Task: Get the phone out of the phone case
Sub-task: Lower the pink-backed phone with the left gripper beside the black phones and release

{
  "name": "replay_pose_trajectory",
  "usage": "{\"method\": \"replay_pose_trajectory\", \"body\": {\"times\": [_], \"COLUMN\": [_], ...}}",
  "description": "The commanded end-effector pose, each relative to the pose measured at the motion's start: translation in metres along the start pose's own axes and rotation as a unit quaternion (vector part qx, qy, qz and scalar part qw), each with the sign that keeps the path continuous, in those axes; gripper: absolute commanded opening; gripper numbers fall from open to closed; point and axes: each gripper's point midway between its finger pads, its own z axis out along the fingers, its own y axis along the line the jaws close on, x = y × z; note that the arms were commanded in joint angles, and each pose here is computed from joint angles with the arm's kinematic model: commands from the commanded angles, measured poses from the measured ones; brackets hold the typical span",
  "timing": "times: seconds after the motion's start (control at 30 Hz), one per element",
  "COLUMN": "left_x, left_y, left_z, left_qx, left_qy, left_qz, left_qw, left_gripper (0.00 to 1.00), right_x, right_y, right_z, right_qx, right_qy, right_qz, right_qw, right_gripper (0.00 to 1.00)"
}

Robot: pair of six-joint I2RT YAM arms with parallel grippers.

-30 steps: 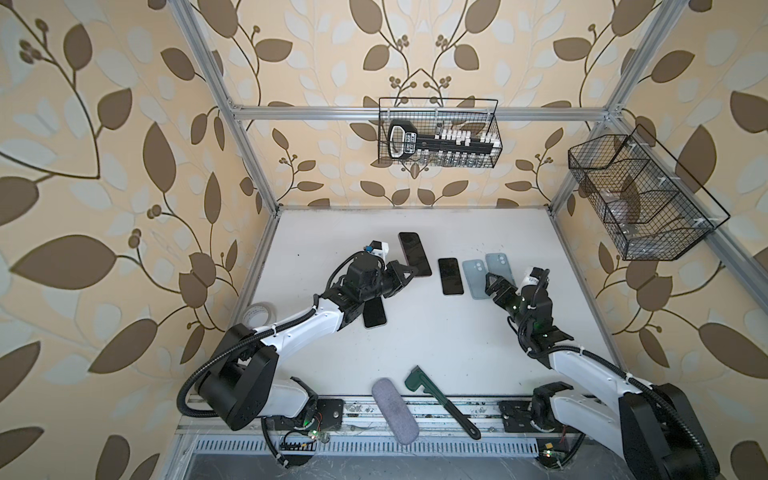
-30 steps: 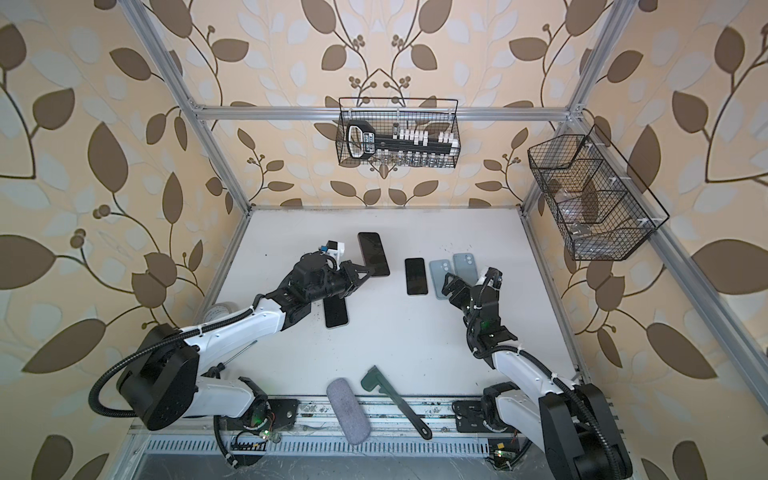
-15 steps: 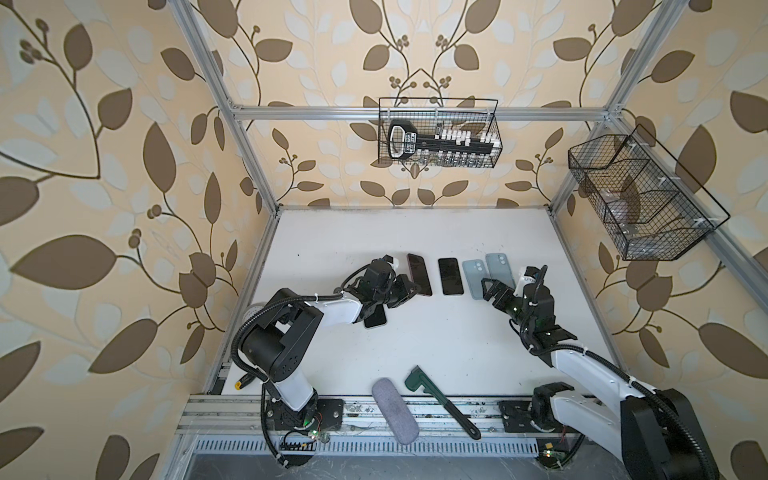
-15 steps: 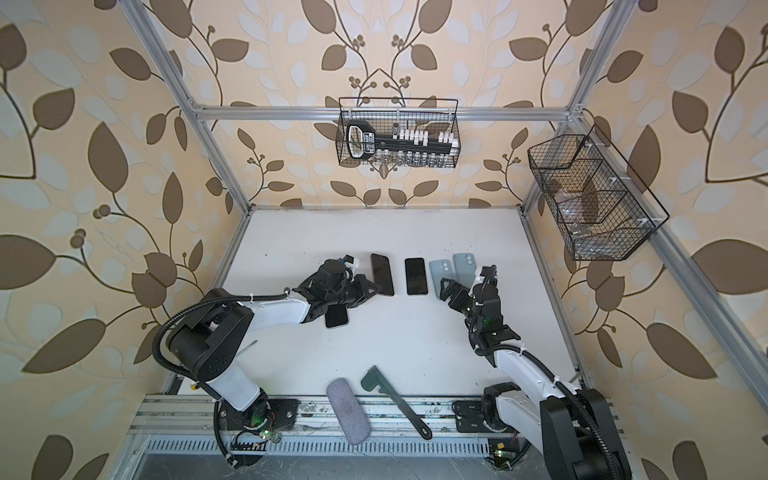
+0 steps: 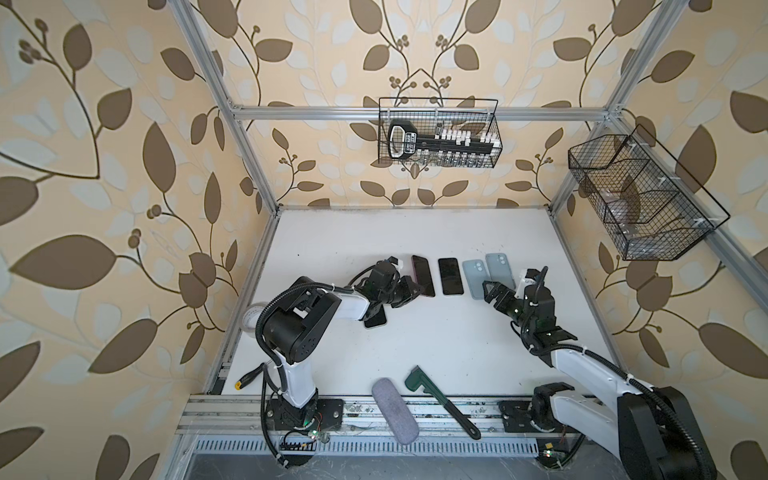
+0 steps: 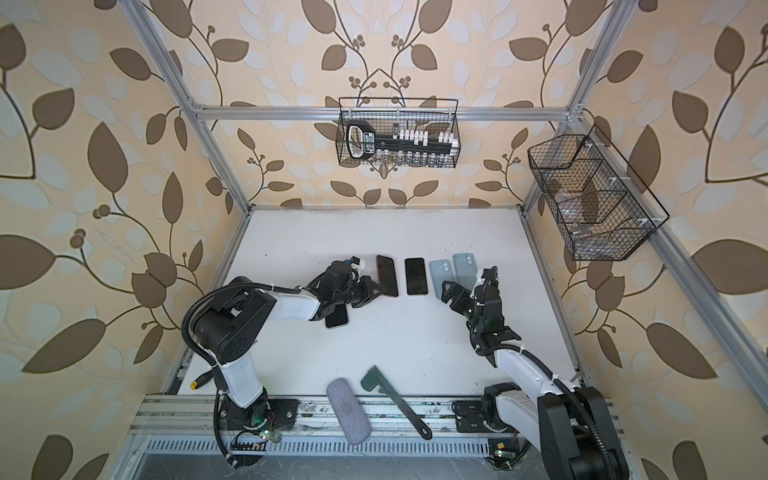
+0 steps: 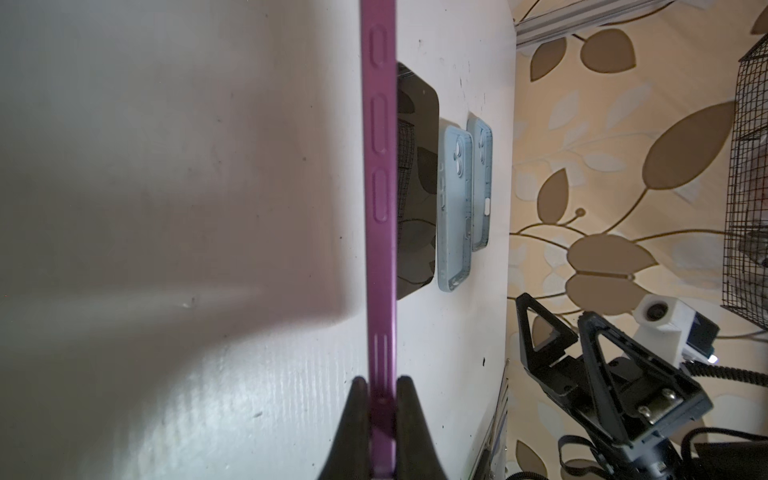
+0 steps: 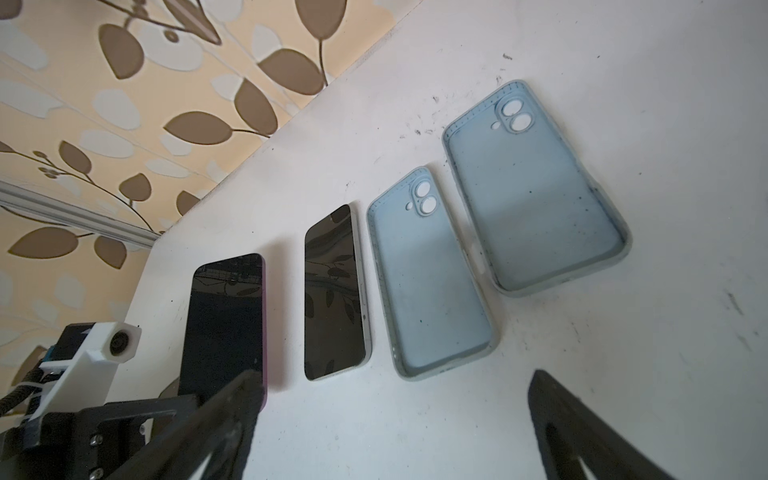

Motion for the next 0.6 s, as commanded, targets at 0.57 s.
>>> {"method": "replay_pose_trajectory", "body": {"times": [0.57], "left_x": [-0.021], "left_y": [-0.009], "left_z": [0.007], "left_qx": [0.023], "left_qy": [-0.026], "left_qz": [0.036], "left_qw": [0.999], "left_gripper": [0.14], "right_x": [0.012], "right_y": [-0.012], "right_z": [-0.001], "right_qx": [0.006], "right_qy": [0.01], "right_qz": [0.004], "right_qw": [1.0], "right_gripper": [1.0]}}
